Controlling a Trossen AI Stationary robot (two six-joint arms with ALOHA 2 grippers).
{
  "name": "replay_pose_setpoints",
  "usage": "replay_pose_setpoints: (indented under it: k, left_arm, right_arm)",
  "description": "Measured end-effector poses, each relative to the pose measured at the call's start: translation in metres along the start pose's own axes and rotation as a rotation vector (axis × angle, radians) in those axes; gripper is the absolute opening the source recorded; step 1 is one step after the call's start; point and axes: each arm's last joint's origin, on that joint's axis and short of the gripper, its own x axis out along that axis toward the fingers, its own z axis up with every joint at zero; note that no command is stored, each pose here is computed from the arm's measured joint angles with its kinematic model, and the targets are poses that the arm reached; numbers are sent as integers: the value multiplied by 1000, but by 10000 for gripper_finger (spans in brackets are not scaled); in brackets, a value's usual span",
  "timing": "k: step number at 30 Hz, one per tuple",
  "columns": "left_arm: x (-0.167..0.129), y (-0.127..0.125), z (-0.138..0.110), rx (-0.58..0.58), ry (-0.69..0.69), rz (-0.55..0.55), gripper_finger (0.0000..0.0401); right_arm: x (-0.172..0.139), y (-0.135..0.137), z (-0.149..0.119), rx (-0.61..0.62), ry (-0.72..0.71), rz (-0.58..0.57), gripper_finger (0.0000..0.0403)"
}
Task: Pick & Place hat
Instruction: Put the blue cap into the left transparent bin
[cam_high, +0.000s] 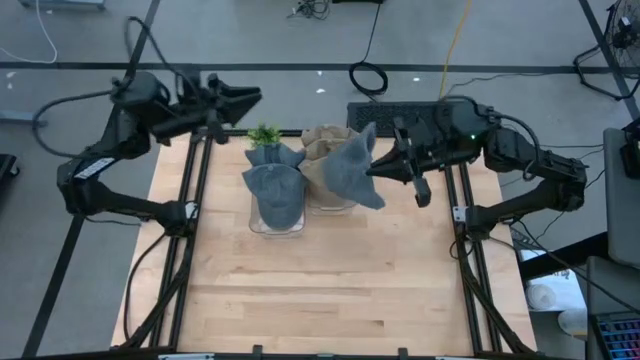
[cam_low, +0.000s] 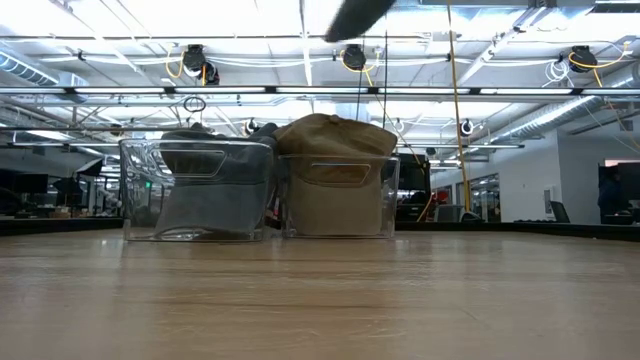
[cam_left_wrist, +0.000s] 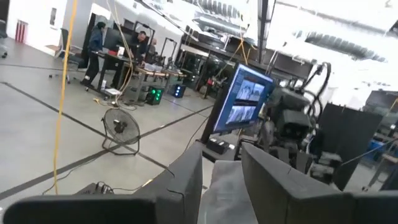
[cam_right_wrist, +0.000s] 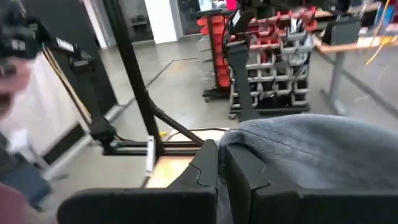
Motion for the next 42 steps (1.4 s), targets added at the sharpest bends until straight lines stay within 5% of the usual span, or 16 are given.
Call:
replay_pose_setpoints:
  k: [12,20,28,42]
  left_arm:
    - [-41,-3,17,-12,-48,11,120]
    - [-43,1,7,-30,63,53,120]
    - [-23,7,-8,10,164,66,120]
    - [29,13,-49,94,436,-230,120]
  right_arm:
    - [43,16,-19,-289,93,-131,0]
    - [48,18,-21,-315,98,-130,0]
    - [46,19,-20,-204,130,48,0]
    - [78,17,-41,-7,286,85,0]
